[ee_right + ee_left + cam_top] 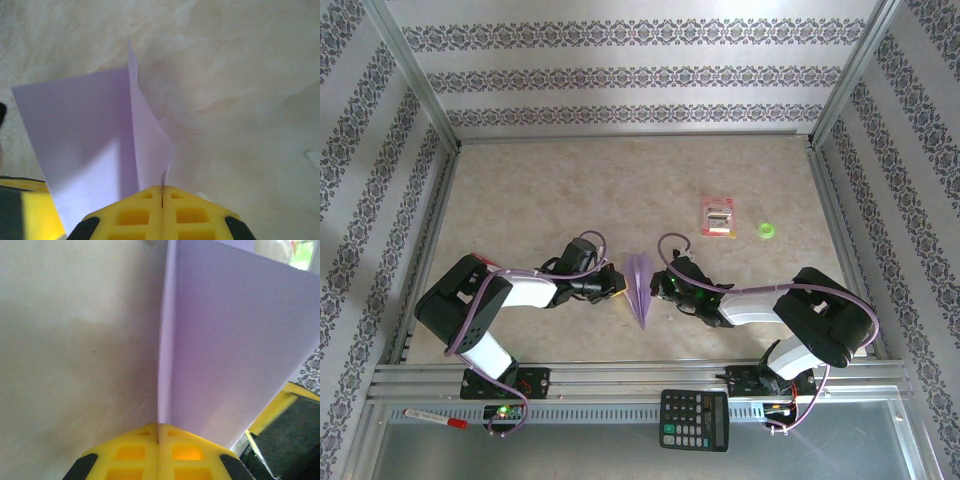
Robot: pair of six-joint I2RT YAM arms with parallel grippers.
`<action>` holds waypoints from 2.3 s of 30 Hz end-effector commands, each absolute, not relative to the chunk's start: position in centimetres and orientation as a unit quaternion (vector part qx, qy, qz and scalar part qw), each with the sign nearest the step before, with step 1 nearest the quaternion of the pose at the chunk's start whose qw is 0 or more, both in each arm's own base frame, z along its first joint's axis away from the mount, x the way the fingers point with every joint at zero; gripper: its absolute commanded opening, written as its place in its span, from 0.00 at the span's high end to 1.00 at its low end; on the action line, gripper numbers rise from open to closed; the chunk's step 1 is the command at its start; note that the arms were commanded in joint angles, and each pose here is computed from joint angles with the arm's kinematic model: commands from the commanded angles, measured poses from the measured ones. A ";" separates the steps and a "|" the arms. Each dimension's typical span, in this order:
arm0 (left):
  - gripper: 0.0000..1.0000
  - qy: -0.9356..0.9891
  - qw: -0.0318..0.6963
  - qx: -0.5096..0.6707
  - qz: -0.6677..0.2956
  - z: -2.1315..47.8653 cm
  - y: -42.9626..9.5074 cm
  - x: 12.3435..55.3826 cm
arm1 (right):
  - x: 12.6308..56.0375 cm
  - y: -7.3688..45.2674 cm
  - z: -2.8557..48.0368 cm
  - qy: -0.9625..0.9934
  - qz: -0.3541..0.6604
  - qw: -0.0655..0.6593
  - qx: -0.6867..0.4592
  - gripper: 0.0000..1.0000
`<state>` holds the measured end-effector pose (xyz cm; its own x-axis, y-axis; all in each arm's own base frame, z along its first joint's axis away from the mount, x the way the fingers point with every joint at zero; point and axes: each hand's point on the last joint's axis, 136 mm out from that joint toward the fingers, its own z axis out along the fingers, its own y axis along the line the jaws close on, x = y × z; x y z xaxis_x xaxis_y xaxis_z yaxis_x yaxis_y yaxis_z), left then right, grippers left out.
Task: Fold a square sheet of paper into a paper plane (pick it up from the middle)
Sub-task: Turn over a paper plane at the center of the table, then reset both arms
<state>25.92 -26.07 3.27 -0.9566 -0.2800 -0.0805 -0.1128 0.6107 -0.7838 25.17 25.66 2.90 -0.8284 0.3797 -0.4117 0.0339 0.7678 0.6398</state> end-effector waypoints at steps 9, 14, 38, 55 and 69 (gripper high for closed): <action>1.00 0.889 0.125 -0.110 -0.427 4.2 -24.7 27.8 | 27.0 25.0 3.0 0.897 0.304 0.294 0.128 1.00; 1.00 0.887 0.130 -0.121 -0.427 3.9 -24.2 29.1 | 28.1 25.2 2.6 0.896 0.305 0.296 0.130 1.00; 0.31 0.896 0.280 -0.097 -0.330 10.7 -16.6 31.6 | 30.5 16.7 10.6 0.902 0.173 0.391 0.061 0.48; 0.00 0.820 0.556 -0.065 0.118 14.2 2.7 35.6 | 36.0 -1.7 12.3 0.841 -0.149 0.512 0.086 0.02; 0.00 0.833 0.552 -0.041 -0.005 9.8 2.3 40.6 | 39.5 -1.2 11.4 0.802 0.005 0.596 0.045 0.02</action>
<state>39.22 4.14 7.98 -0.4757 -0.0886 -0.8751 -0.1801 0.9836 -0.0017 38.18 -3.80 10.64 -0.3696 0.1211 -0.9213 0.2252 0.9736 0.0376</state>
